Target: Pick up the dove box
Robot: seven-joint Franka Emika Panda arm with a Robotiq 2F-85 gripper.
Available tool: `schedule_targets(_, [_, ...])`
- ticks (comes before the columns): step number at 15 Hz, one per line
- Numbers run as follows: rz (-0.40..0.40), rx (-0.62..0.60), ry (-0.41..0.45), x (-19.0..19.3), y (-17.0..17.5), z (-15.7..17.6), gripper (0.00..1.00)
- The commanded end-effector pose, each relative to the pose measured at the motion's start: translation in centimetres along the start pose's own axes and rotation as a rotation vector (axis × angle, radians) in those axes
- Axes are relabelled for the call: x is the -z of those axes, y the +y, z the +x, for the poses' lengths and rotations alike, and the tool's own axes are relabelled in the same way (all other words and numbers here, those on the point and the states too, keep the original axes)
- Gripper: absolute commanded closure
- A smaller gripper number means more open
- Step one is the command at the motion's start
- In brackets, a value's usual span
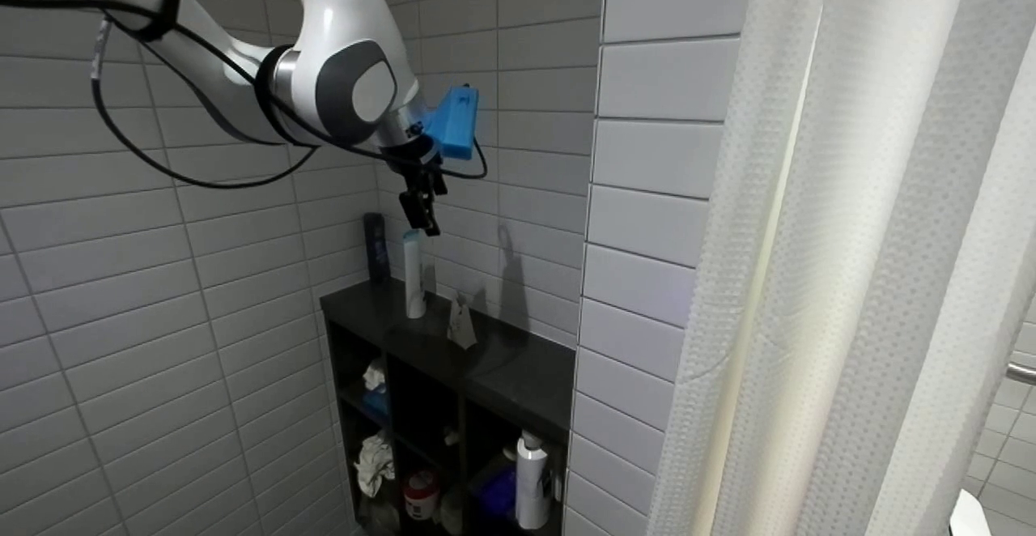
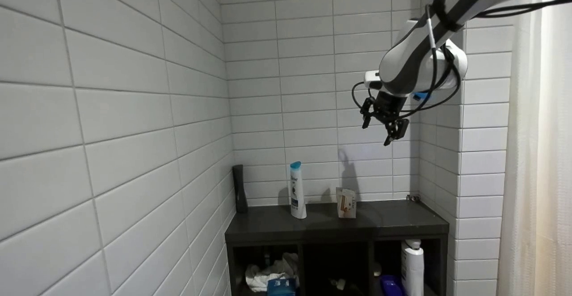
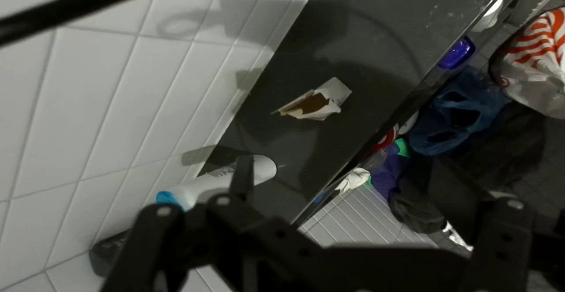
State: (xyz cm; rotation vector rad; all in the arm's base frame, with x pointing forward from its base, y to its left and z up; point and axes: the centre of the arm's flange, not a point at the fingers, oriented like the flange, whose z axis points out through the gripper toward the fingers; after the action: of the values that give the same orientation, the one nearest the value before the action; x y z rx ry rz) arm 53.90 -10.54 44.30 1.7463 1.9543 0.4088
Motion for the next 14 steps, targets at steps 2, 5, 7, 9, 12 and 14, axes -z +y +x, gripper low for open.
schedule_targets(2, [0.048, 0.057, 0.000, -4.2, 0.8, 0.0, 0.00])
schedule_targets(5, [0.085, 0.080, 0.009, -6.7, 0.4, 0.4, 0.00])
schedule_targets(7, [0.109, 0.097, 0.019, -8.3, 0.2, 0.8, 0.00])
schedule_targets(9, [0.130, 0.110, 0.030, -9.9, 0.1, 1.3, 0.00])
schedule_targets(12, [0.156, 0.121, 0.046, -11.9, 0.0, 2.0, 0.00])
schedule_targets(14, [0.171, 0.126, 0.054, -13.2, 0.0, 2.4, 0.00])
